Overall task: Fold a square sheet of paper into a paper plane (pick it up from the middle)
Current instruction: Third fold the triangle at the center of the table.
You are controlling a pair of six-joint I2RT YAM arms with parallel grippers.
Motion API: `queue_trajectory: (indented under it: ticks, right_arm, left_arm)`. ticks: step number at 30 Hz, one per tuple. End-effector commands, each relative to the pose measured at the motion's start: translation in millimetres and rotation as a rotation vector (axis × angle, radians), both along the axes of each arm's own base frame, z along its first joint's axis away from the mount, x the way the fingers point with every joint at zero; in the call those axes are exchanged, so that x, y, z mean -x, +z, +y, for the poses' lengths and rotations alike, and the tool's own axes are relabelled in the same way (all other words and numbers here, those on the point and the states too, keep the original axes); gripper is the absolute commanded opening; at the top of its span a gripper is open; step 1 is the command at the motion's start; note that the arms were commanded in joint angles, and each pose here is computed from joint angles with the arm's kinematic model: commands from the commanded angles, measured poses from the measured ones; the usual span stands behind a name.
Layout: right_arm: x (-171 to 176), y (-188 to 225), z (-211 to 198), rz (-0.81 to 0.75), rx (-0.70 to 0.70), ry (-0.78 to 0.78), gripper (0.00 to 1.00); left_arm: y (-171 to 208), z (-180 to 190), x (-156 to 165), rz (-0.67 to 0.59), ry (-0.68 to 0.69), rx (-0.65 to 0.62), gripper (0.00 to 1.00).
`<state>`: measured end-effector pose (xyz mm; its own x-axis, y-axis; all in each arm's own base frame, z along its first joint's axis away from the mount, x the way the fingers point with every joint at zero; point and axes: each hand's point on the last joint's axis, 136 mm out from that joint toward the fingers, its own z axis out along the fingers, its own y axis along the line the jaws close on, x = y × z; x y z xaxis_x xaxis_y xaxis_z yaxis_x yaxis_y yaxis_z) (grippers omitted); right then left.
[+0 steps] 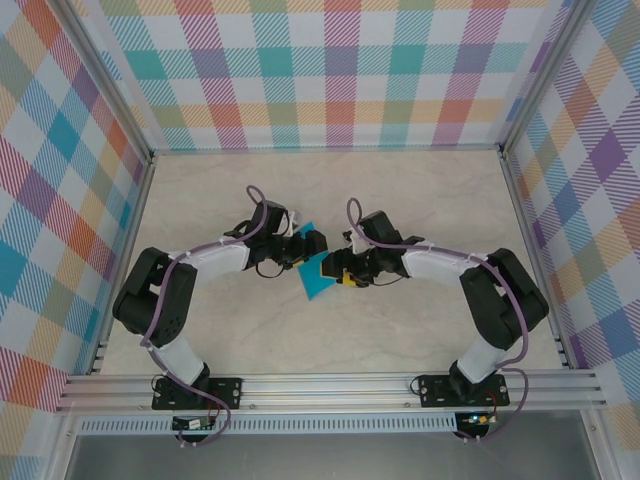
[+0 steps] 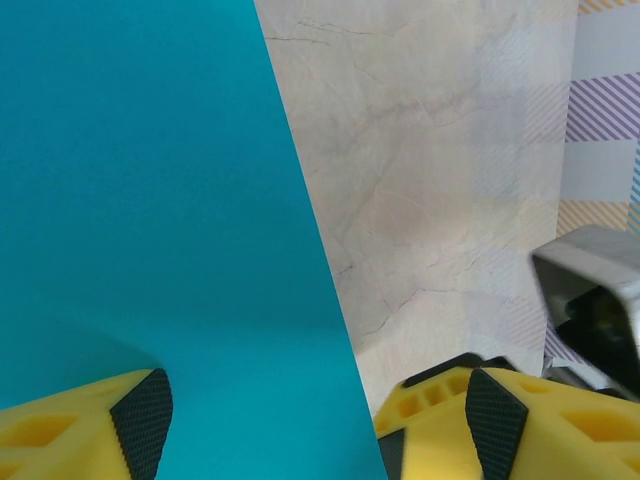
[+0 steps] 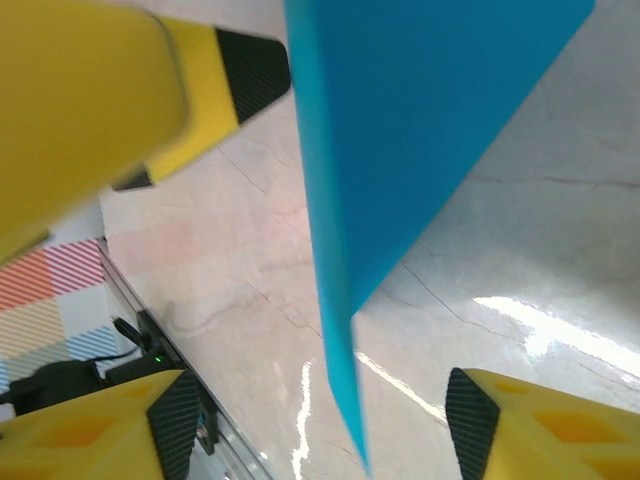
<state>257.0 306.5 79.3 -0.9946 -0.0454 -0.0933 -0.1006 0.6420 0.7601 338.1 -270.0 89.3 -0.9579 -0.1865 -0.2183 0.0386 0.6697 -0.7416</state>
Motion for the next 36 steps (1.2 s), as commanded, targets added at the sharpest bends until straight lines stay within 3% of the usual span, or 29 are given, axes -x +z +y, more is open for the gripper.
queue_trajectory:
  ticks: [1,8,14,18,23,27,36]
  right_arm:
    - [1.6,0.8,7.4,-0.016,-0.025,0.024,0.61]
    - [-4.6,-9.8,-0.6,0.016,0.027,-0.073,0.22]
    - [-5.6,-22.2,-14.8,0.073,0.107,-0.166,0.03]
    - [4.7,-33.5,-24.1,0.169,0.184,-0.165,0.0]
    - [15.3,-37.7,-32.5,0.245,0.238,-0.151,0.0]
    - [9.2,-33.2,-26.7,0.232,0.217,-0.144,0.03]
    - [-4.6,-22.8,-10.2,0.21,0.147,-0.135,0.18]
  left_arm:
    - [4.8,-2.1,-4.0,-0.009,0.0,0.019,0.78]
    - [4.5,1.1,-3.6,-0.012,0.011,0.003,0.73]
    - [0.9,4.1,-0.3,-0.013,0.016,0.007,0.67]
    - [-8.7,-2.4,3.7,0.024,-0.005,0.047,0.52]
    - [-21.3,-6.9,11.0,0.056,-0.027,0.049,0.43]
    - [-31.0,-7.2,17.2,0.079,-0.037,0.038,0.39]
    - [-45.3,4.3,22.7,0.086,-0.023,-0.033,0.37]
